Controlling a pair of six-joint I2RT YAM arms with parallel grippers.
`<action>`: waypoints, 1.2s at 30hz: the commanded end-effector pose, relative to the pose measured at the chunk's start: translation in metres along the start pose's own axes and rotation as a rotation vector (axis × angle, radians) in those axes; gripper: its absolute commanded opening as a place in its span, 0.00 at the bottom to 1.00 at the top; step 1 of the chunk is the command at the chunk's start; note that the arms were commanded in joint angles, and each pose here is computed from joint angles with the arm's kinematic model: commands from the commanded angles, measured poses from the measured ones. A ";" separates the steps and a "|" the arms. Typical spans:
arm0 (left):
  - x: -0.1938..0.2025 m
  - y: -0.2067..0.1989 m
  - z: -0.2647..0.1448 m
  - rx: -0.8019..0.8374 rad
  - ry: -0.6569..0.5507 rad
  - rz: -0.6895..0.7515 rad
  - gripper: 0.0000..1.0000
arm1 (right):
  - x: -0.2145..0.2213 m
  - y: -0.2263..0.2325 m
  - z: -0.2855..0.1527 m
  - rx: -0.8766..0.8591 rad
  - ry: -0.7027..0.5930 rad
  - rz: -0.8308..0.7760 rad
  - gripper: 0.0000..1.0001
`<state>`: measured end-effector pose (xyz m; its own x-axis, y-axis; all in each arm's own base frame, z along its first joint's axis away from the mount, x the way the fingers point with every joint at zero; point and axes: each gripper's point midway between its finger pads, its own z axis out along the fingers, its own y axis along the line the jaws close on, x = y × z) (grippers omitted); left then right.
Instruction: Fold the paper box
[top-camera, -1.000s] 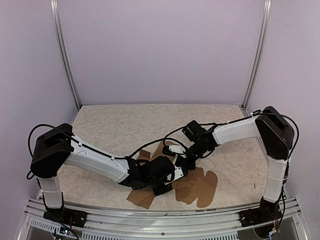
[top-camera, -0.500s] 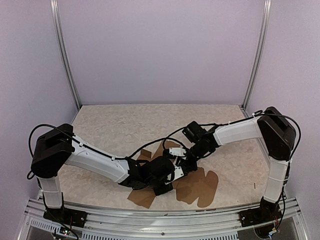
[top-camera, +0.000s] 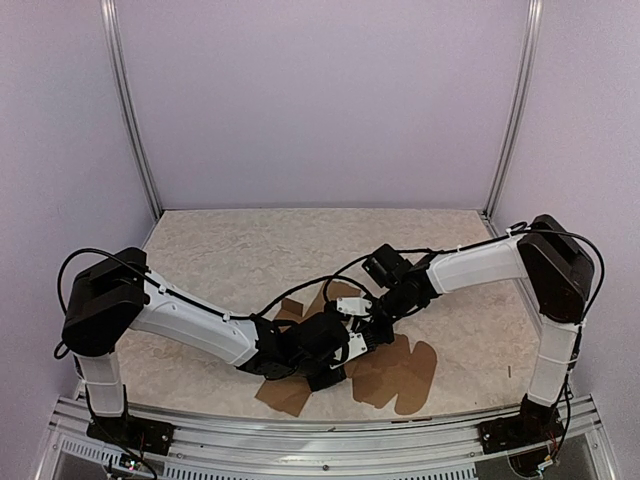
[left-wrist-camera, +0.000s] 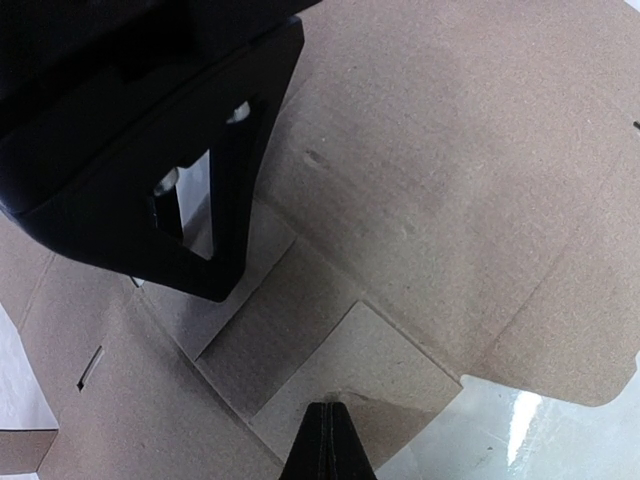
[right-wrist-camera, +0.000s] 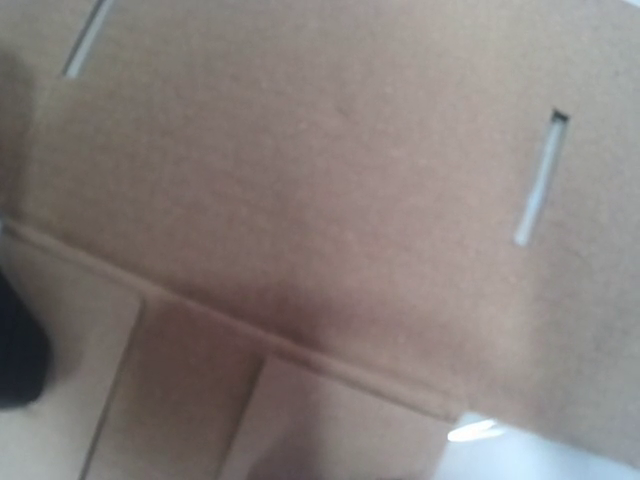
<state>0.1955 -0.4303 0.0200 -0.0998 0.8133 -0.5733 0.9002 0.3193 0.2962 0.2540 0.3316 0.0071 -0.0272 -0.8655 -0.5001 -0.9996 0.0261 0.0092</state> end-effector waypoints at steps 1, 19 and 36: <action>0.052 -0.008 0.015 0.020 0.149 0.021 0.00 | 0.137 0.035 0.023 -0.059 0.492 0.105 0.27; -0.072 0.097 -0.143 -0.358 -0.229 -0.302 0.69 | -0.029 -0.028 -0.146 0.046 -0.005 0.112 0.42; 0.086 0.110 -0.166 -0.433 0.014 -1.140 0.99 | 0.041 -0.149 -0.224 0.697 0.015 0.542 1.00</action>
<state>0.2293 -0.2681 0.1590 -0.7023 0.0505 -0.7101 0.1811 0.9773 -0.1096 0.3992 0.1837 0.2414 -0.3348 -0.6044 -0.7230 -0.5960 0.7301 -0.3343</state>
